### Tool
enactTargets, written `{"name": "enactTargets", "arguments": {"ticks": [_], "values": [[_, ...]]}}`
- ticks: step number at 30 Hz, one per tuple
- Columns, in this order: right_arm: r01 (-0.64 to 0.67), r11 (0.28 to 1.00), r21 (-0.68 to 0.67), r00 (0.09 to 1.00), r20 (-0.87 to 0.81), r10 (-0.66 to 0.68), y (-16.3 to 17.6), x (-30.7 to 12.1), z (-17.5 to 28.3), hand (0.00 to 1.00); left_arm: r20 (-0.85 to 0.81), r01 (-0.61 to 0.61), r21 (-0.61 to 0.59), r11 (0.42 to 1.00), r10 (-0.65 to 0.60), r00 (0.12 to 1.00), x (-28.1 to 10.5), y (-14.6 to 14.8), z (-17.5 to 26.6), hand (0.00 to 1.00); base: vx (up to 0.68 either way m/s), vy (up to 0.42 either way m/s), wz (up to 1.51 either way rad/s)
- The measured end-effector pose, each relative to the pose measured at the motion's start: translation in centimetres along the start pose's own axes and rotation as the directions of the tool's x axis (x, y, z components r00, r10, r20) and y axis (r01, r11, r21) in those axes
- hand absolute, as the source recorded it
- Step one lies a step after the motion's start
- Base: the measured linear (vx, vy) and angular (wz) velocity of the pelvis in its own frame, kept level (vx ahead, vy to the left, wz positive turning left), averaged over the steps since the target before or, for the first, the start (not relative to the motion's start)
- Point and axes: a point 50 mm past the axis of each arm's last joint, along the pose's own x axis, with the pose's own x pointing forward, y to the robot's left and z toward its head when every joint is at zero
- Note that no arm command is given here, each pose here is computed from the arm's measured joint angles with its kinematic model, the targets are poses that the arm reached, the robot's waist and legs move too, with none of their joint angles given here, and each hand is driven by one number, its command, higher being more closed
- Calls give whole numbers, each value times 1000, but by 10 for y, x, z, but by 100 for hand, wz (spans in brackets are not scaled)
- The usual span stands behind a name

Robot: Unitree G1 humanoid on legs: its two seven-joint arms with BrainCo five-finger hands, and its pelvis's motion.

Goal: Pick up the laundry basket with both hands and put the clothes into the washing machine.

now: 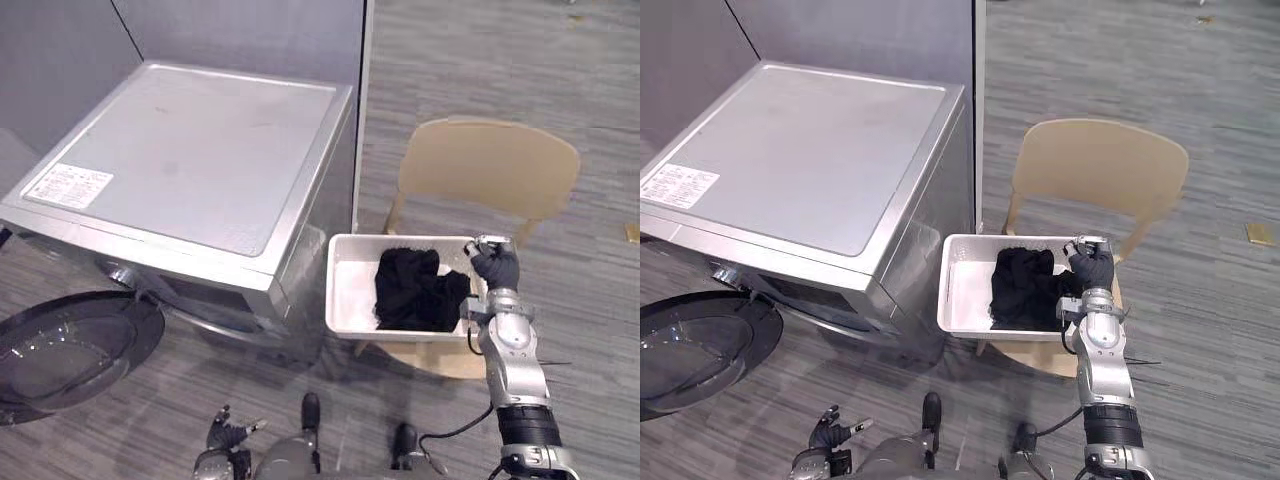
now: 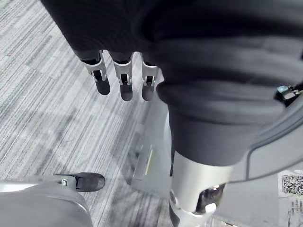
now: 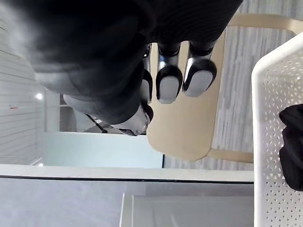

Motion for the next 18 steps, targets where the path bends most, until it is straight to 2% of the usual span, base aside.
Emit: {"name": "enactTargets", "arguments": {"ticks": [5, 10, 14, 18], "values": [[-48, 980, -196, 995, -96, 29, 3, -7, -21, 0, -19, -5, 20, 1000, 5, 1000, -3, 3, -8, 0, 24, 22, -4], [-77, 943, -324, 990, -133, 35, 2, -9, -30, 0, -19, 7, 38, 999, -6, 1000, -3, 2, -8, 0, 47, 2, 0], [-133, 883, -451, 983, -170, 61, -4, -7, -39, 0, -33, 10, 45, 999, -8, 999, -3, 3, -12, 0, 57, -3, 5], [-234, 776, -585, 968, -213, 132, 1, 13, -44, 0, -28, 11, 52, 999, -9, 1000, -3, 2, -11, 0, 44, 8, 3]]}}
